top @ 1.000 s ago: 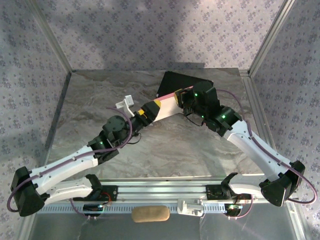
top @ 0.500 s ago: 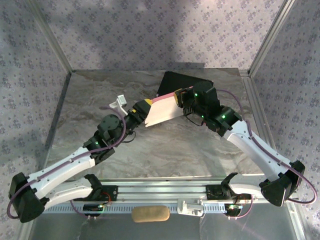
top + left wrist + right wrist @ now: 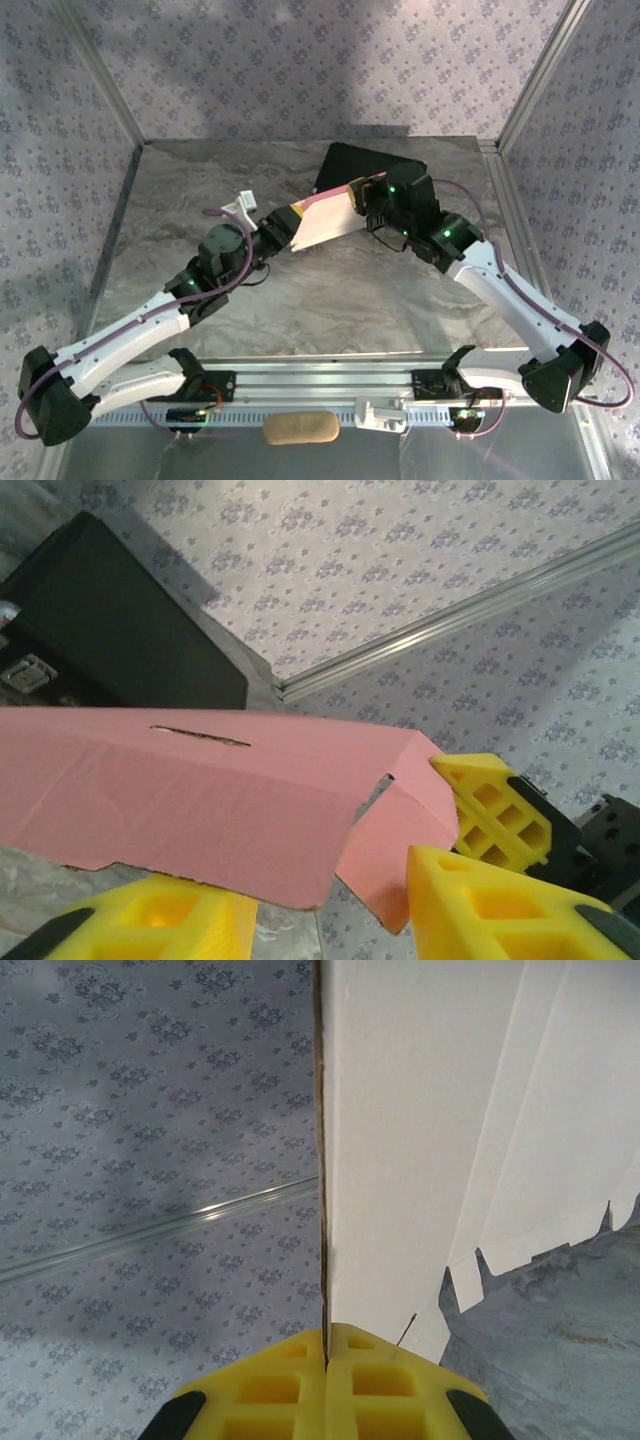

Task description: Fold the paper box

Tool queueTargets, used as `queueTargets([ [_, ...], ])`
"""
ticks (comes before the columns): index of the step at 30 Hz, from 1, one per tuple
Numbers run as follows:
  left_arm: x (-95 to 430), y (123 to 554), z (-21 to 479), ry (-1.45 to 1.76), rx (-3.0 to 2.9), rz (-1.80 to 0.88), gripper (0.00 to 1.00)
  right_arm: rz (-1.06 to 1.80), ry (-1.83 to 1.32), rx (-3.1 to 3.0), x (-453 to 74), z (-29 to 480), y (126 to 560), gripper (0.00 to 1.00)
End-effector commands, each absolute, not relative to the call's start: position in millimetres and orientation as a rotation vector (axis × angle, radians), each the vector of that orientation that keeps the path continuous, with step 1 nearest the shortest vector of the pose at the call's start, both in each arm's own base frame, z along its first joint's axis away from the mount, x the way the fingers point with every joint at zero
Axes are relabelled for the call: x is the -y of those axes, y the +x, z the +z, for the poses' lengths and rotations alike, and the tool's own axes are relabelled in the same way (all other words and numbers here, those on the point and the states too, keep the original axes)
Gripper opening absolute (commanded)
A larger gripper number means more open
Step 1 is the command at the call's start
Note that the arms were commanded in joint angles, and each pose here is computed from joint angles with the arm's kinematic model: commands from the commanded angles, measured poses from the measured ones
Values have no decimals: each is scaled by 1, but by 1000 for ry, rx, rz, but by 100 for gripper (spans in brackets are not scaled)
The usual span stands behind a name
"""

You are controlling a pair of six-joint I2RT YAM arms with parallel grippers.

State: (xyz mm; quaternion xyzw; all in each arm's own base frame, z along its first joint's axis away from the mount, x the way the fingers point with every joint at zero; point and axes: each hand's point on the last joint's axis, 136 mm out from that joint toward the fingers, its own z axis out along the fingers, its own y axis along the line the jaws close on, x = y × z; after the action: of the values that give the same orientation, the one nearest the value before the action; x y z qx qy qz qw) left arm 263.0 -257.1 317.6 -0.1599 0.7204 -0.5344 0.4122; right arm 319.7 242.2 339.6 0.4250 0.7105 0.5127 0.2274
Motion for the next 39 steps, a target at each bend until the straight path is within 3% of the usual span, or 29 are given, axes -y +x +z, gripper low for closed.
queueTargets([
  [1,260,263,335,-352,-1805,-1350,40,1451,1165,-1935,-243,348,316,0],
  [5,265,262,333,-317,-1831,-1340,37,1450,1167,-1936,-244,347,317,0],
  [18,282,263,331,-231,-1910,-1290,49,1449,1170,-1952,-252,340,317,0],
  [27,285,260,333,-213,-1933,-1292,68,1417,1191,-1959,-249,328,315,0],
  [33,261,226,338,-202,-1937,-1308,80,1379,1214,-1950,-240,322,316,0],
  [39,206,204,325,-249,-1982,-1168,77,1322,1230,-1950,-234,326,305,0],
])
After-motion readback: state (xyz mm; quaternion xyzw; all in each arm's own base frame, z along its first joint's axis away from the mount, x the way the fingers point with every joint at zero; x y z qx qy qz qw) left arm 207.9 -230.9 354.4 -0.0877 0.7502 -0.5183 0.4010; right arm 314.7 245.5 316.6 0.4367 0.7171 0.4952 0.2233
